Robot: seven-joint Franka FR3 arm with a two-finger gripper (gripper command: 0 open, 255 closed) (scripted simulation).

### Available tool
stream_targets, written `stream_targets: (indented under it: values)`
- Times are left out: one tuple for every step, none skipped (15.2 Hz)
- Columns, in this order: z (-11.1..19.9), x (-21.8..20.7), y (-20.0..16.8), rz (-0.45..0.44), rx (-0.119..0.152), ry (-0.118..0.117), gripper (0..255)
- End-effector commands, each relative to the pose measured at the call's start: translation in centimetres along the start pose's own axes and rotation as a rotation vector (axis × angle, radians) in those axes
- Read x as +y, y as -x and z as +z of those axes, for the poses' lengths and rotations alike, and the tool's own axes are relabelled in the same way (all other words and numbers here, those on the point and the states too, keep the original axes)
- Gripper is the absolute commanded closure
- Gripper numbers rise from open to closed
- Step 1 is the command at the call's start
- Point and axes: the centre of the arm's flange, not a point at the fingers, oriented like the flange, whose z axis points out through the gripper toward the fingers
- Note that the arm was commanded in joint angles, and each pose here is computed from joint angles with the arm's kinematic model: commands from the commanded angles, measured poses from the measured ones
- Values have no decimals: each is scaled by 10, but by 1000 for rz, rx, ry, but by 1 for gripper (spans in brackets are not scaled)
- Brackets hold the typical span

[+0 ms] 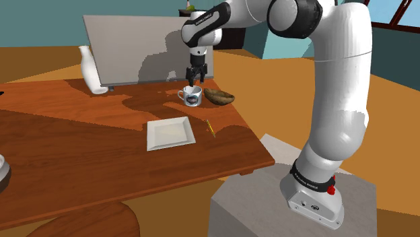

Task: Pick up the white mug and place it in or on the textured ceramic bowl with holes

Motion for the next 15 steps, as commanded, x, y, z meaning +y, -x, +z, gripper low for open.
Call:
stream_targets:
  values:
    - [40,2,1,3,-65,-12,0]
    - [40,2,1,3,-65,-12,0]
    - [40,2,1,3,-65,-12,0]
    - [38,-2,4,3,-65,-13,255]
    - [40,-3,14,3,-65,-13,255]
    - [46,-5,13,3,-66,-13,255]
    - [49,-8,16,3,-65,-13,255]
    - [57,-11,15,3,-65,-12,255]
    - [55,-10,19,3,-65,-13,255]
    - [43,-11,22,3,-65,-13,255]
    - [43,-11,23,2,-65,-13,255]
    - [43,-13,28,3,-65,-13,255]
    - [40,2,1,3,-65,-12,255]
    - [34,2,1,3,-65,-12,255]
    - [29,2,1,3,-65,-12,255]
